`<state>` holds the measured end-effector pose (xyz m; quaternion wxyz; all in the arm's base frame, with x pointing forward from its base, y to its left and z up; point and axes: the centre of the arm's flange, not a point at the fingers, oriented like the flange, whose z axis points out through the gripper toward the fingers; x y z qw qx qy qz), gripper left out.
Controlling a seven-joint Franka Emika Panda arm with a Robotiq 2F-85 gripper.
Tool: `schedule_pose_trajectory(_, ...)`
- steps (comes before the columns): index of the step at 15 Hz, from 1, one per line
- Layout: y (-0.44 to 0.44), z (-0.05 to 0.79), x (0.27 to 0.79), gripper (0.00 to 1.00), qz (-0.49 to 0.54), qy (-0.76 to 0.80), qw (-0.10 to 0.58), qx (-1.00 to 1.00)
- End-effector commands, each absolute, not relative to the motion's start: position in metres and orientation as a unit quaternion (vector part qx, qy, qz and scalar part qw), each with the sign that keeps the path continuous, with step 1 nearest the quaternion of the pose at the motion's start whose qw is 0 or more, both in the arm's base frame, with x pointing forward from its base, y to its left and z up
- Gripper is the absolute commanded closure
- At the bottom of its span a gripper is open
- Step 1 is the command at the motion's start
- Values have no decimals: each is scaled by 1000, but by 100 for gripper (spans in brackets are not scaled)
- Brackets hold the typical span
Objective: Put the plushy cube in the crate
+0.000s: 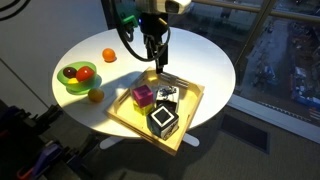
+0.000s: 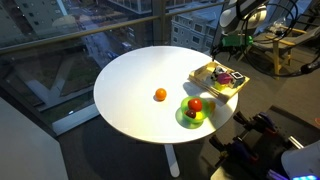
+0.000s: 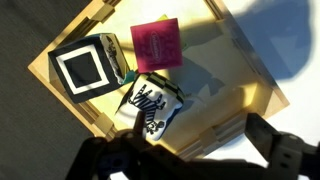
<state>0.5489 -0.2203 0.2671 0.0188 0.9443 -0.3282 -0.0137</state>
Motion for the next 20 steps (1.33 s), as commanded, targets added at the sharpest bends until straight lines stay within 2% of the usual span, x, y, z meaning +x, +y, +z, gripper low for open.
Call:
schedule_pose_trajectory(1,-198,290,542,0,0,-313,11,950)
schedule_pose_trajectory(13,-132,347,535,0,-3,-229,-15,973)
schedule_pose_trajectory(20,-89,374,521,0,-5,-173,6,985)
